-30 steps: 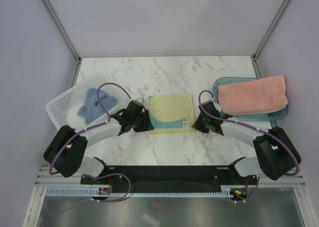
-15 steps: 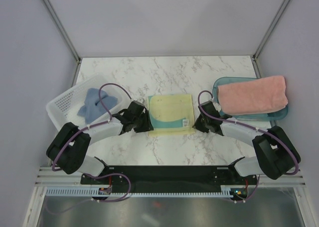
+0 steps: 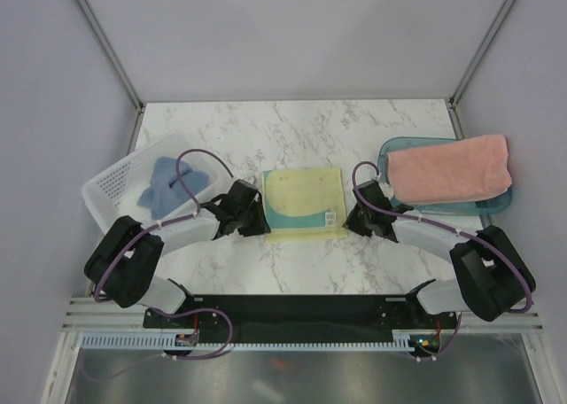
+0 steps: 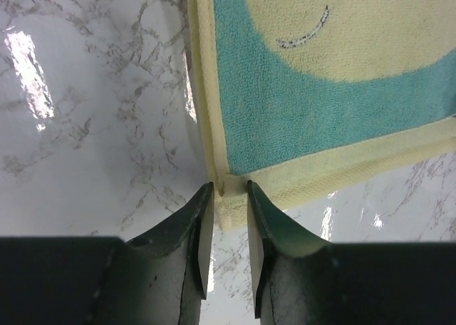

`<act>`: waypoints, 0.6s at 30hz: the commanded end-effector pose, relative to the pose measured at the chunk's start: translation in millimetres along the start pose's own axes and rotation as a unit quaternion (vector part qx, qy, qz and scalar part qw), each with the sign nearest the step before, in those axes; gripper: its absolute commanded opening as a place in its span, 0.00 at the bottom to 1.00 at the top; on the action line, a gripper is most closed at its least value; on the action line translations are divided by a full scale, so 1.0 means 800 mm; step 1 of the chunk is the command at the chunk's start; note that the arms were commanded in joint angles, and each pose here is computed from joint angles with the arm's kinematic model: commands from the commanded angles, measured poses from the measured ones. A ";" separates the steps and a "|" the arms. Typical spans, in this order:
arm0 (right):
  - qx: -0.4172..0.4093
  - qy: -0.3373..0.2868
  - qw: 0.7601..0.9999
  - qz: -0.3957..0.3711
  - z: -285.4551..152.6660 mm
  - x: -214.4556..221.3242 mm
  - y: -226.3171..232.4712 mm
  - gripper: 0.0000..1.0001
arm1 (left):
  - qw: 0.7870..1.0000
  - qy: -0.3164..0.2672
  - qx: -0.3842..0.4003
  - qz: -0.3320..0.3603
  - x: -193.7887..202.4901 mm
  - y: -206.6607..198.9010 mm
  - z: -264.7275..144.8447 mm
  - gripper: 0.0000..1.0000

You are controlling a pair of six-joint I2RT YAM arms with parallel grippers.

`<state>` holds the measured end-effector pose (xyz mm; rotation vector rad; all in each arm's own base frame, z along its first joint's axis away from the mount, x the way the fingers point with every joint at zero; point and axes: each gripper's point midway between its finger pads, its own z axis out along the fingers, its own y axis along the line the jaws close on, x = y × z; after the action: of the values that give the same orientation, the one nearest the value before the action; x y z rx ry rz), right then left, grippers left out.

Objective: Fold and stack the towels
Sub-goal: Fold the towel

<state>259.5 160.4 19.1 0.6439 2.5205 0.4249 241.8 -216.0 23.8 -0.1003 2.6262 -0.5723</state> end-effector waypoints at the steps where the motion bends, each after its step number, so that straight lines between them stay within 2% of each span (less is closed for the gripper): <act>1: -0.003 -0.012 1.000 -0.006 -0.005 -0.004 0.002 0.00 | 1.000 -0.015 0.002 -0.020 -0.015 -0.008 0.003 0.33; 12: -0.004 -0.013 1.000 -0.010 -0.005 -0.002 0.002 0.00 | 0.999 -0.024 0.000 -0.029 -0.020 -0.010 0.002 0.33; 18: -0.005 -0.015 1.000 -0.011 -0.006 -0.002 0.002 0.00 | 0.999 -0.022 -0.004 -0.032 -0.022 -0.010 0.006 0.19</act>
<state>257.2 162.0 19.2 0.6318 2.5209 0.4269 242.4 -216.8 19.9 -0.1395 2.6408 -0.5681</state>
